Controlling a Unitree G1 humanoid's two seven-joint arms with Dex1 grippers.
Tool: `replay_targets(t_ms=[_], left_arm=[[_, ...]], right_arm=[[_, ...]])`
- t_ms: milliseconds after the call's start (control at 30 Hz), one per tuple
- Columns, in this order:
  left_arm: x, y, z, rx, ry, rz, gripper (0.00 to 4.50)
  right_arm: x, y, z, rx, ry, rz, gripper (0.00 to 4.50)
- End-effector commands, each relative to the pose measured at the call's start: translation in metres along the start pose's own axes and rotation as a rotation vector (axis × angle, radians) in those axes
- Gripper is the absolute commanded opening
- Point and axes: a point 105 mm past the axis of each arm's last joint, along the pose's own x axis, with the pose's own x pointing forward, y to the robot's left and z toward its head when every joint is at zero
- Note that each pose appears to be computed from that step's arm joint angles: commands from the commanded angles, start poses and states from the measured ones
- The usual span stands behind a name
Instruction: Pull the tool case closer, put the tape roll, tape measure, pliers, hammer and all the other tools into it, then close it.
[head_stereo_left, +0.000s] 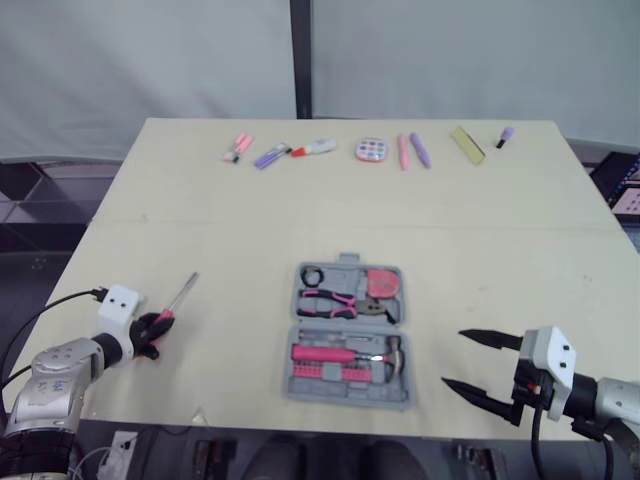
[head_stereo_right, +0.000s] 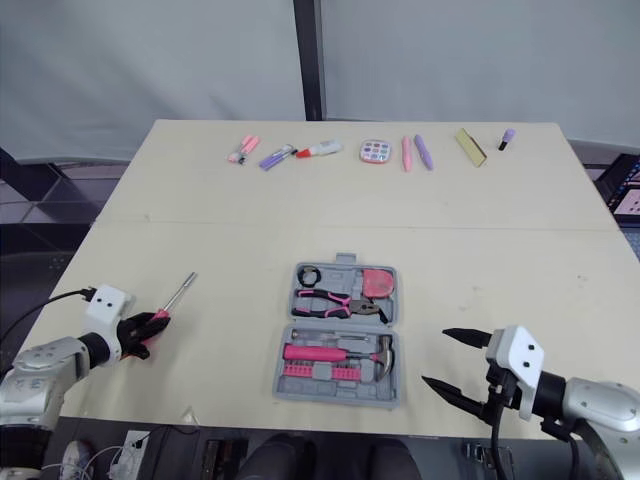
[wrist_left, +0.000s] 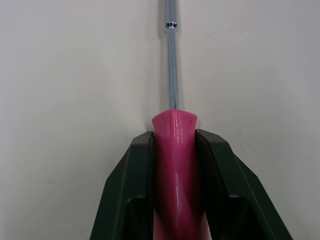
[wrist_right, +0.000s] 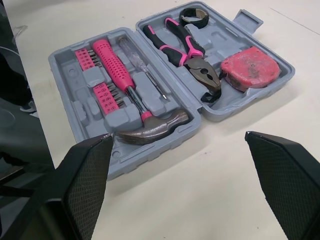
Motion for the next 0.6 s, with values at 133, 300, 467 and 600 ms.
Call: replay_targets(t_ms=[133,300,467,600], left_arm=[[0.005,-0.017,0.01,0.096,-0.005,-0.097,0.72],[0.008,-0.058,0.051,0.217,-0.085,-0.297,0.72],[0.003,-0.101,0.085,0.32,-0.173,-0.493,0.72],[-0.003,-0.123,0.096,0.402,-0.196,-0.587,0.72]], right_arm=[[-0.008,-0.006,0.006,-0.033,-0.012,-0.029,4.5],[-0.016,-0.012,0.003,-0.038,0.001,-0.041,4.5],[-0.017,-0.017,-0.002,-0.035,0.011,-0.042,4.5],[-0.017,-0.018,-0.006,-0.029,0.017,-0.042,4.5]])
